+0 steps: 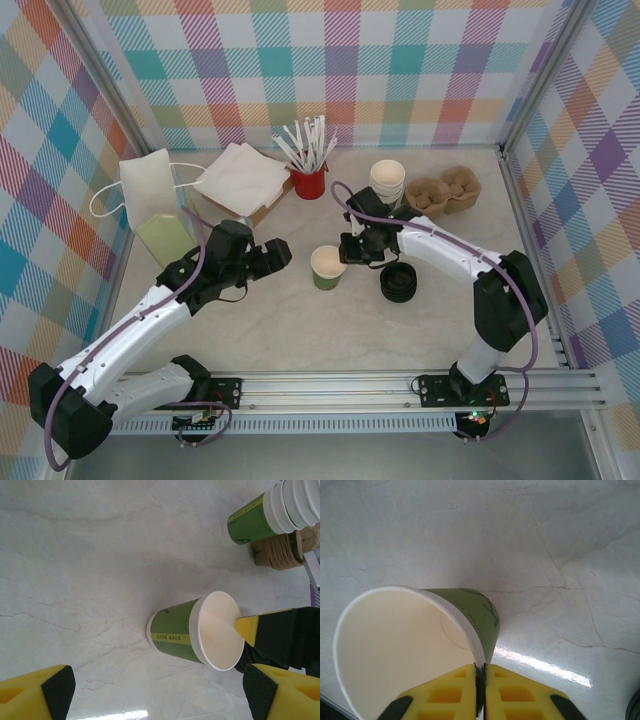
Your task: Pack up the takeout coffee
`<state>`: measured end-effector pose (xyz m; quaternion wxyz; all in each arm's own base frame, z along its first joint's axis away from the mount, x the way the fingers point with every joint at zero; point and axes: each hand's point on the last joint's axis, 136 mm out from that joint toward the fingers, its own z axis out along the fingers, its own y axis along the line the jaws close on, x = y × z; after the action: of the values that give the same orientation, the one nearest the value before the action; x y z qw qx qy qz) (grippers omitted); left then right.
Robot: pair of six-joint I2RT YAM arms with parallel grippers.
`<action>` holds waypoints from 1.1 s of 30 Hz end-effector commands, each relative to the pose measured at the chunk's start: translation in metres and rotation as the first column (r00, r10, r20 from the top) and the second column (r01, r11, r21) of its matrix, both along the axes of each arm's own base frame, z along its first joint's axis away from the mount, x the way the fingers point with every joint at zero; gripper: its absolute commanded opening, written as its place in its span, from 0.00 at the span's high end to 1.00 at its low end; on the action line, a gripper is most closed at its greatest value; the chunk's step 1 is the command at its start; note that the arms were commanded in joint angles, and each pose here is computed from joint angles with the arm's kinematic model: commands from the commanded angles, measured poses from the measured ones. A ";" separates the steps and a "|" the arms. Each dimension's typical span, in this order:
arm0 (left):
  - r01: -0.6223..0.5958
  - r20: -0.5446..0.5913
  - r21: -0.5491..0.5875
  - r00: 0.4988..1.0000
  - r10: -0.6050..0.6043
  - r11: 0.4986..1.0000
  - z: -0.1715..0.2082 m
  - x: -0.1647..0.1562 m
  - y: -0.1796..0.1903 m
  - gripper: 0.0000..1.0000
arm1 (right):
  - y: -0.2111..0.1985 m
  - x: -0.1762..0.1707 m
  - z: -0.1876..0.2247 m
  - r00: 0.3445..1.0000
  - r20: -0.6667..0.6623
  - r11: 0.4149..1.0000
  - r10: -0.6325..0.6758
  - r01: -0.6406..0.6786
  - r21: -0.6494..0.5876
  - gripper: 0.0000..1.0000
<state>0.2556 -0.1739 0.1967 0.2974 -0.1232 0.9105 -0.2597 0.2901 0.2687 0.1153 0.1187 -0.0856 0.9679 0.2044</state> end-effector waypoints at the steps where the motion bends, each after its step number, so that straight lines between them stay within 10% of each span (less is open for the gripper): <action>1: 0.004 -0.011 0.002 1.000 -0.004 1.000 -0.004 -0.002 -0.002 0.11 | 0.001 0.000 0.000 1.000 -0.005 1.000 0.015 -0.015 -0.016 0.82; 18: 0.016 0.019 -0.004 1.000 -0.016 1.000 0.006 -0.001 -0.003 0.08 | -0.048 -0.006 0.092 0.981 0.191 0.999 -0.035 0.041 -0.030 0.32; 33: 0.024 0.000 -0.006 1.000 -0.024 1.000 0.001 0.000 -0.007 0.07 | -0.153 -0.016 0.047 0.977 0.077 0.947 -0.196 0.209 -0.243 0.29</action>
<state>0.2562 -0.1744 0.1945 0.2948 -0.1229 0.9120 -0.2576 0.2877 0.1292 0.1803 0.1869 0.0070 0.9767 0.1056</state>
